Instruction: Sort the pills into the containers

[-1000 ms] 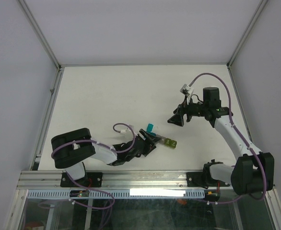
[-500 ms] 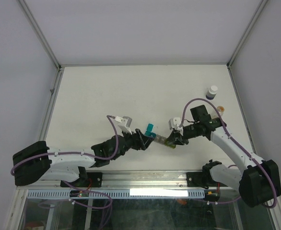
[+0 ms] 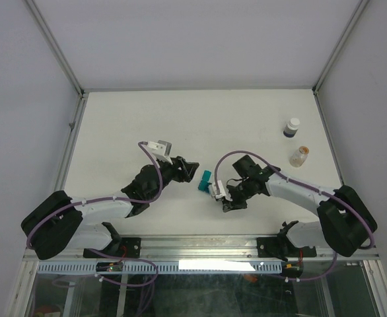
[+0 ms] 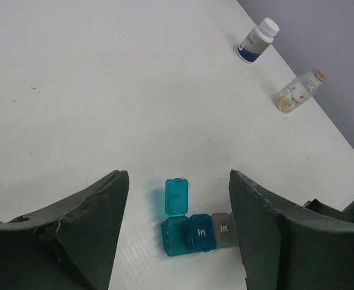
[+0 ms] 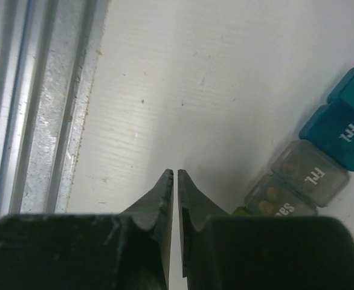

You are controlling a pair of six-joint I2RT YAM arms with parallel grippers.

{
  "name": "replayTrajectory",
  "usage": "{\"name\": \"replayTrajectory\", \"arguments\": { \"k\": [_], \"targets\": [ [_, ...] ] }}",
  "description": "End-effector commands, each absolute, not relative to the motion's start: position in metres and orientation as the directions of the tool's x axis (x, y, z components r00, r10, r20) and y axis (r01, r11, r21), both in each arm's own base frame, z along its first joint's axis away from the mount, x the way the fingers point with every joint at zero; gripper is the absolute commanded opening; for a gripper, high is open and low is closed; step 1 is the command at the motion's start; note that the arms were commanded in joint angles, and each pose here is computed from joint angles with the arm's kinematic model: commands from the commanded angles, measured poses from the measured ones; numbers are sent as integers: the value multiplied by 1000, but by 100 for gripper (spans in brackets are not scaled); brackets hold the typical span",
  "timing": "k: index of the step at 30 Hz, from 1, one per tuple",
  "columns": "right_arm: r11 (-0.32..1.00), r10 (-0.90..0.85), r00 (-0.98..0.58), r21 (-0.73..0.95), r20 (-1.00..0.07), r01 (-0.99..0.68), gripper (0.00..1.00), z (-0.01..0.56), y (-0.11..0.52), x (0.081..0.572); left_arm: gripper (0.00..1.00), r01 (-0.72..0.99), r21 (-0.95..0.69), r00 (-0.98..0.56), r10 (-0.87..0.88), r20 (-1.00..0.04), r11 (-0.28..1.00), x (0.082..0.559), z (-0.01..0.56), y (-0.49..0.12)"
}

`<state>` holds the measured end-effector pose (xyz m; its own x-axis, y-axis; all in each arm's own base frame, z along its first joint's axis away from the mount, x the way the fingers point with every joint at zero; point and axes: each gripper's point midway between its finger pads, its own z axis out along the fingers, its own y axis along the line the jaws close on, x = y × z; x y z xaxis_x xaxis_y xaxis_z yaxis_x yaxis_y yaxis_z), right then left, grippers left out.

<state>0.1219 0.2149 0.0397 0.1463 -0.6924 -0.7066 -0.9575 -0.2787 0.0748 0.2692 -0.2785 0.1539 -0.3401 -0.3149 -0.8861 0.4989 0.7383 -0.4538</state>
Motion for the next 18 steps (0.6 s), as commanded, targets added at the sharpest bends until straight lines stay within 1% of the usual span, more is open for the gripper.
{"name": "replayTrajectory", "arguments": {
  "k": [1,6,10,12,14,16,17,18],
  "targets": [
    [-160,-775,146,-31,-615,-987,9,31,224,162,69,550,-426,-256,-340,-905,718,277,179,-281],
    [-32,-815,91,-113,-573,-993,9,31,221,192,69,544,-424,-235,-354,-905,724,276,180,-272],
    [87,-825,23,-167,-564,-982,9,37,211,217,69,554,-415,-228,-347,-910,722,276,182,-273],
    [118,-818,2,-171,-576,-978,10,41,208,222,70,559,-411,-222,-347,-911,721,276,184,-273],
    [75,-789,12,-115,-614,-990,14,48,213,210,70,573,-401,-210,-344,-915,715,276,189,-274],
    [-37,-740,44,-24,-671,-999,20,60,221,184,72,598,-386,-188,-345,-920,703,275,198,-276],
    [-109,-704,64,18,-707,-994,24,69,226,170,76,613,-377,-175,-346,-922,694,274,204,-278],
    [-161,-680,51,82,-731,-983,26,78,224,153,79,626,-369,-161,-350,-923,687,274,211,-279]
  ]
}}
